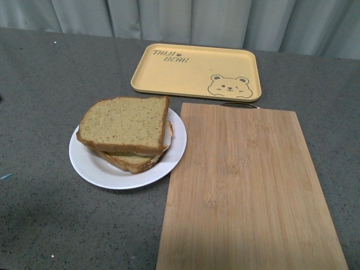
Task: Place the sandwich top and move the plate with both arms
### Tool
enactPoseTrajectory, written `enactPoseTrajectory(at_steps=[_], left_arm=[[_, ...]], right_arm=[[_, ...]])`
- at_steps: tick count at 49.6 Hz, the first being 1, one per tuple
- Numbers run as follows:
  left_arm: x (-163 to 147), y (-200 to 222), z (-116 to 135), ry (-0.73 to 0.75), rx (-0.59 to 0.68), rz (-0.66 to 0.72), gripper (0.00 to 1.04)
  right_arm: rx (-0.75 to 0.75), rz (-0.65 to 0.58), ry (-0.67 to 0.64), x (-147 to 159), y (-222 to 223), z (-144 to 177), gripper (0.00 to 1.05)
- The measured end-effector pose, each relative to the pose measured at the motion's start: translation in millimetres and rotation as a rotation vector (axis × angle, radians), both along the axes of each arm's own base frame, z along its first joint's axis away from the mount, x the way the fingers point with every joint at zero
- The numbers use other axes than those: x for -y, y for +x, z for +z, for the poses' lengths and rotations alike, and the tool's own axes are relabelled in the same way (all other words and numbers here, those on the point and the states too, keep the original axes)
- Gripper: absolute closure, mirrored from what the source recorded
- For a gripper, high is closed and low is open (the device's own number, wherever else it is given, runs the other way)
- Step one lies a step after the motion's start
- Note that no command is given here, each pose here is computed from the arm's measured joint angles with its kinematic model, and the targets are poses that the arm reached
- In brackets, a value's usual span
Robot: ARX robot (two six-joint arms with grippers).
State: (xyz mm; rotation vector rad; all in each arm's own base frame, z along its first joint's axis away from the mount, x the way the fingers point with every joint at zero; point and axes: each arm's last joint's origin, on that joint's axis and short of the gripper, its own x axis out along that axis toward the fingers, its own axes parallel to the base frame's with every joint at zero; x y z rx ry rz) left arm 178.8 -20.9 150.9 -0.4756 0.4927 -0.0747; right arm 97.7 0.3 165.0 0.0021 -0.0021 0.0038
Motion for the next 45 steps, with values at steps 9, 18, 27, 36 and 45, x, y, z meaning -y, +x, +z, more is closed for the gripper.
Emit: enactPoseTrajectory(at_steps=[9, 18, 27, 36, 45], left_arm=[[4, 39, -50, -0.226, -0.285, 0.023, 0.07], [5, 53, -78, -0.332, -0.402, 0.108, 0.07], [6, 64, -90, -0.381, -0.438, 0.138, 0.07], [14, 81, -101, -0.376, -0.47, 0.133, 0.07], [20, 91, -109, -0.366, -0.486, 0.137, 0.17]], right_arm=[[0.0, 0.0, 0.0, 0, 0, 0, 0.09], [0.0, 0.0, 0.0, 0, 0, 0, 0.09], [0.0, 0.0, 0.0, 0, 0, 0, 0.09], [0.0, 0.0, 0.0, 0, 0, 0, 0.09], [0.0, 0.0, 0.0, 0, 0, 0, 0.09]])
